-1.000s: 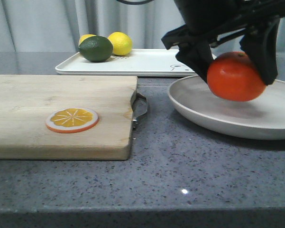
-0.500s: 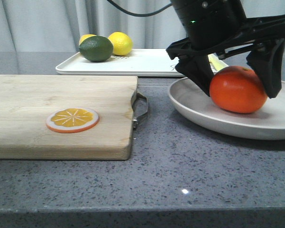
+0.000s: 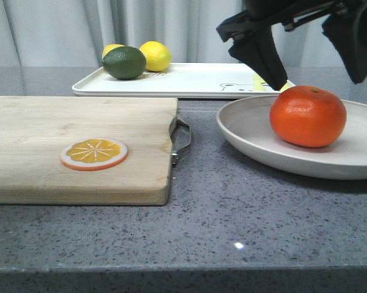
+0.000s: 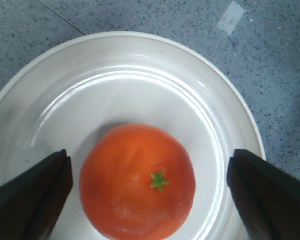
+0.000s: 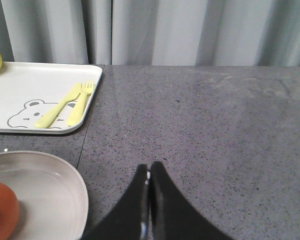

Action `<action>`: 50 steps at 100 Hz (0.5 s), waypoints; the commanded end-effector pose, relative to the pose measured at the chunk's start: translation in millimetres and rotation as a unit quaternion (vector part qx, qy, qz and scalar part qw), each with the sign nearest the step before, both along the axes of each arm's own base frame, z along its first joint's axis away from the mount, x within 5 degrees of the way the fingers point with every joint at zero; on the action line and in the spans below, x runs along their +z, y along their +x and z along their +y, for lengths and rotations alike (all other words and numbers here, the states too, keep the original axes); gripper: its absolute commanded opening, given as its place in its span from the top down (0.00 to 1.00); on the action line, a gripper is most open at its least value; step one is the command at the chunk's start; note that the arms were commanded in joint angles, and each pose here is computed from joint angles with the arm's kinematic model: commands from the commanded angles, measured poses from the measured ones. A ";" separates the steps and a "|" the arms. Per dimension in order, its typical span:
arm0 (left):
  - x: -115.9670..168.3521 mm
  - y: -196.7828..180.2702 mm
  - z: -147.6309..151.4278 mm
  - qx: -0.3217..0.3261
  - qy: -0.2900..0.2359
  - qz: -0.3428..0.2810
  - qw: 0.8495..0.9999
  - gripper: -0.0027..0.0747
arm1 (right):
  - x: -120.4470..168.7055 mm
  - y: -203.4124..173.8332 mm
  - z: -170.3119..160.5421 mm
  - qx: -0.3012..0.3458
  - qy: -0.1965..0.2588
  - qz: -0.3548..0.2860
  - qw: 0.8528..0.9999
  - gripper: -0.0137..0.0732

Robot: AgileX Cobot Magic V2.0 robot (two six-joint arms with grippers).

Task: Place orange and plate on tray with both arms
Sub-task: 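Open the left gripper to release the orange on the plate and withdraw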

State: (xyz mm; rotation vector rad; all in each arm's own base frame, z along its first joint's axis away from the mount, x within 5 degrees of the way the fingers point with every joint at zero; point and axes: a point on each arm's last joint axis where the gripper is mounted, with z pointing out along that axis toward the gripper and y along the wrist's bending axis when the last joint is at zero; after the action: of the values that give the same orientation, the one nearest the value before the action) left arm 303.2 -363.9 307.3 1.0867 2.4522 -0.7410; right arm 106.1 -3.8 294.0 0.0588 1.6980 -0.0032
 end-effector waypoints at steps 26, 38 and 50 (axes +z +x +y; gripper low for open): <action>80.3 -19.5 23.6 0.002 -0.084 -0.067 0.994 0.89 | 15.3 2.2 0.6 0.003 0.000 -0.042 0.999 0.91; 93.7 -25.2 30.0 -0.004 -0.092 -0.085 0.992 0.99 | 15.3 2.1 0.6 0.003 0.000 -0.042 0.999 0.91; 101.9 -29.0 34.4 0.000 -0.102 -0.095 0.990 0.99 | 15.3 2.1 0.6 0.003 0.000 -0.042 0.999 0.91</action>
State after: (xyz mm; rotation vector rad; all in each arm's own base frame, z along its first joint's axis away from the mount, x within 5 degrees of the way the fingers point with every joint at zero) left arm 286.9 -341.8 362.9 1.0943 2.3226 -0.7560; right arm 106.1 -3.8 293.8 0.0589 1.7002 -0.0033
